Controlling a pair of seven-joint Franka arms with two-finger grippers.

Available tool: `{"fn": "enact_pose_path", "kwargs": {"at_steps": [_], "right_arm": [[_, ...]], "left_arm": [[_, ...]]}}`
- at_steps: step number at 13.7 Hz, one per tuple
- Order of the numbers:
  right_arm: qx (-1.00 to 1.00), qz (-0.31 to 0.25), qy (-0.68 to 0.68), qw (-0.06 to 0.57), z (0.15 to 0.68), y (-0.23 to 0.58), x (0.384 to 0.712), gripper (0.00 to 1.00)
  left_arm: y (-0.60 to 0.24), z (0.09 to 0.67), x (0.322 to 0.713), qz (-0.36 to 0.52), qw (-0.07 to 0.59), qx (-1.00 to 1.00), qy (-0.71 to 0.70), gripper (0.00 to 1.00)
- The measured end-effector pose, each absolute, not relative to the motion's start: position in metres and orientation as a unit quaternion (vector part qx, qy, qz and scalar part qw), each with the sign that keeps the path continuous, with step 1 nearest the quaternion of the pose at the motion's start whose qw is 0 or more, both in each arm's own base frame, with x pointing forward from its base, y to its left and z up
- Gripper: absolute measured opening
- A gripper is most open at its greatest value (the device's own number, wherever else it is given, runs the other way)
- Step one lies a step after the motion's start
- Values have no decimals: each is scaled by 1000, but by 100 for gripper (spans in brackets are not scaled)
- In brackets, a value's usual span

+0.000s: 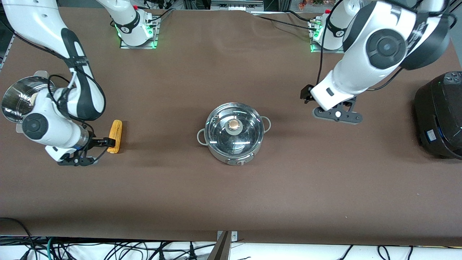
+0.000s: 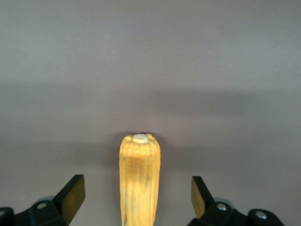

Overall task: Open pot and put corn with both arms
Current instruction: 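Lower the right gripper to the corn while the left gripper reaches the pot, then grasp the corn with the right gripper while the left gripper grasps the lid knob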

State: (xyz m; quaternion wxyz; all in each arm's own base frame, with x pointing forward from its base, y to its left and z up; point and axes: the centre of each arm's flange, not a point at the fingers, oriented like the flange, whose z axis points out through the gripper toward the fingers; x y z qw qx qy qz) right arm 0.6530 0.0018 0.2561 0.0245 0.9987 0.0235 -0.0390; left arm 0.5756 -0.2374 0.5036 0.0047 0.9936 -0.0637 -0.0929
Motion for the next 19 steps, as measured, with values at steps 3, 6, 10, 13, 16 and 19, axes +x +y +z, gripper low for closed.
{"fn": "enact_pose_path", "kwargs": {"at_steps": [3, 6, 10, 13, 16, 19], "right_arm": [[998, -51, 17, 16, 231, 2, 639, 100], [998, -65, 16, 15, 218, 2, 629, 100], [997, -78, 15, 14, 204, 1, 623, 100], [996, -86, 15, 14, 194, 1, 619, 93], [995, -93, 15, 15, 186, 1, 617, 69], [995, -98, 15, 15, 184, 1, 615, 43]], "left_arm": [[-272, 483, 575, -107, 39, 993, 27, 98], [-339, 456, 569, -85, 52, 992, 80, 98], [-448, 404, 545, -70, 60, 985, 144, 98], [-490, 376, 547, -55, 50, 982, 172, 98], [-503, 374, 552, -36, 46, 981, 184, 98], [-502, 375, 555, -22, 39, 982, 183, 97]]}}
